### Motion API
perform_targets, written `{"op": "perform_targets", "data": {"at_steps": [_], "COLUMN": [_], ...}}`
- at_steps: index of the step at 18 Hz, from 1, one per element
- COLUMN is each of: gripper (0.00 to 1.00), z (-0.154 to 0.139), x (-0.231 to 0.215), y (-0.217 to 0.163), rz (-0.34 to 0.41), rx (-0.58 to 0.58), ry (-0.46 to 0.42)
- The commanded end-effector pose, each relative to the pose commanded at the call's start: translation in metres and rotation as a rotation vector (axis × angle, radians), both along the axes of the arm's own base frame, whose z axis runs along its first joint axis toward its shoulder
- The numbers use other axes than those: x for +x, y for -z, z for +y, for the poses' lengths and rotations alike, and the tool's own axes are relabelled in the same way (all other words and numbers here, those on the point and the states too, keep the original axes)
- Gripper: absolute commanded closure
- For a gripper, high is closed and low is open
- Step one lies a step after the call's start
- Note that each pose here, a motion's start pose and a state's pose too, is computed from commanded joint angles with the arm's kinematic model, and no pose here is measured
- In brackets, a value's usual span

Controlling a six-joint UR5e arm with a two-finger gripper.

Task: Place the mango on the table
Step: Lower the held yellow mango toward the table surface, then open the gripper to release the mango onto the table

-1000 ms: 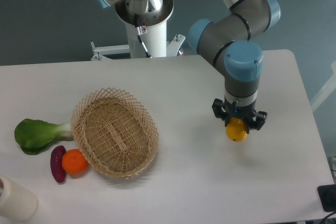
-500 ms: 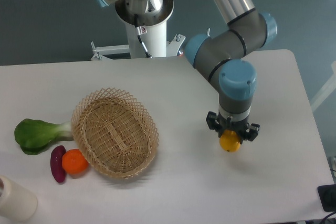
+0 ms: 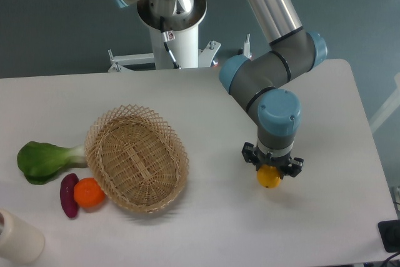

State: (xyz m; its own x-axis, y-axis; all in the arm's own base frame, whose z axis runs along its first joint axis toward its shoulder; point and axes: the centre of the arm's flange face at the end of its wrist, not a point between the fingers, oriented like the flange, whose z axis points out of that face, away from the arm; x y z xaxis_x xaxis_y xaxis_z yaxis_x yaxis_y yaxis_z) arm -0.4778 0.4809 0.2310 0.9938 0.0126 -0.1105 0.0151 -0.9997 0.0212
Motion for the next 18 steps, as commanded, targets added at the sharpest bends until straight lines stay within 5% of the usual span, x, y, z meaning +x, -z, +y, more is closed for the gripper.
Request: {"op": "perform_targets", "data": {"at_steps": [1,3,4,18], "gripper": [0.53,0.3,0.03,0.0], "z": [0.0,0.002,0.002,-0.022], "x": [0.0,-0.002,-0.003,-0.025], "y": [0.001,-0.002,-0.002,-0.053], "rz": [-0.001,0.023,0.043,0.086], "rx": [-0.001,0.016,0.03,0.103], "ry": [0.0,-0.003,-0.006,-0.091]}}
